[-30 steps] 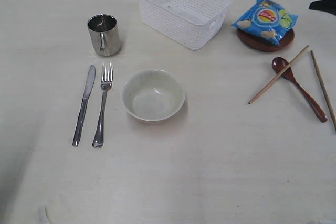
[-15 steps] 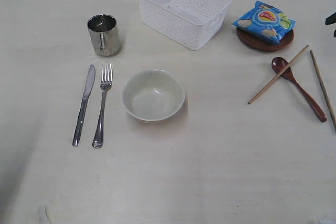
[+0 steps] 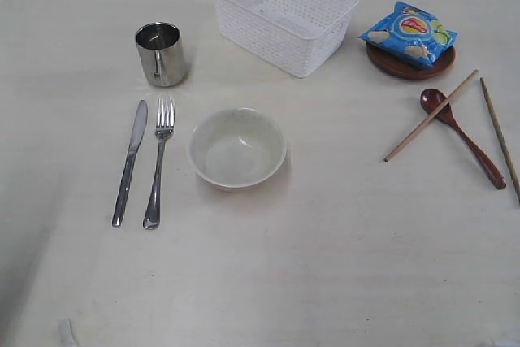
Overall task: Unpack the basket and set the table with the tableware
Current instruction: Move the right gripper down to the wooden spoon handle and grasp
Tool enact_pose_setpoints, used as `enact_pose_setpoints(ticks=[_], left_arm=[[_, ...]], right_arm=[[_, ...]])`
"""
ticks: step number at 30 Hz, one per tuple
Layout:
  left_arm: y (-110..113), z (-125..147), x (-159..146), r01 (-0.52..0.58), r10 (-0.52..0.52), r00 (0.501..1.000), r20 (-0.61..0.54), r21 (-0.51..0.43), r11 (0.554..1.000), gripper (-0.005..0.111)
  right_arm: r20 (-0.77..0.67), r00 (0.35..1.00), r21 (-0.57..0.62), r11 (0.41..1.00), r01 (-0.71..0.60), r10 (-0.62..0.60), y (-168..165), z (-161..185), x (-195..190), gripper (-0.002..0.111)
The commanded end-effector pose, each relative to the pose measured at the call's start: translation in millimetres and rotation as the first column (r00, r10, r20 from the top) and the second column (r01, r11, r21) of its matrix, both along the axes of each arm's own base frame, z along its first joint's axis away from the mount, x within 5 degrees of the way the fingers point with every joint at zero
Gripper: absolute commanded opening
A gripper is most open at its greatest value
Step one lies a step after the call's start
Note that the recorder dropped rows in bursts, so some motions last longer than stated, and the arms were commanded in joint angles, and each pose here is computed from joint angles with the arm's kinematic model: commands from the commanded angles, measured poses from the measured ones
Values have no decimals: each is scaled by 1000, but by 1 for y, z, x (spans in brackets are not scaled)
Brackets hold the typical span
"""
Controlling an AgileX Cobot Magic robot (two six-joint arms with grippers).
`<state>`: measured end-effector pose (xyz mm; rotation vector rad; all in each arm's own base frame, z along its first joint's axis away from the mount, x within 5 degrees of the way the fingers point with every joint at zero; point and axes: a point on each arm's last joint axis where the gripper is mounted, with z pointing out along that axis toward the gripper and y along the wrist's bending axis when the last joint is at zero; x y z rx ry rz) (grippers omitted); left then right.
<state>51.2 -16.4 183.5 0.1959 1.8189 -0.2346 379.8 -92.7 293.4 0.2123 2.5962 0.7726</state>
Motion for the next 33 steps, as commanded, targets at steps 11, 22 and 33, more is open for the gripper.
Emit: enact_pose_setpoints(ticks=[11,22,33], left_arm=[[0,-1,0,5,-5,1000,3,5,1000,0],[0,-1,0,5,-5,1000,3,5,1000,0],[0,-1,0,5,-5,1000,3,5,1000,0]], right_arm=[[405,903,-402,915,35,143,90,138,-101,38],[182,954,-641,765,-70,240,132,0,-123,0],[-139,973,-701,676,-229,186,105,-80,-88,0]])
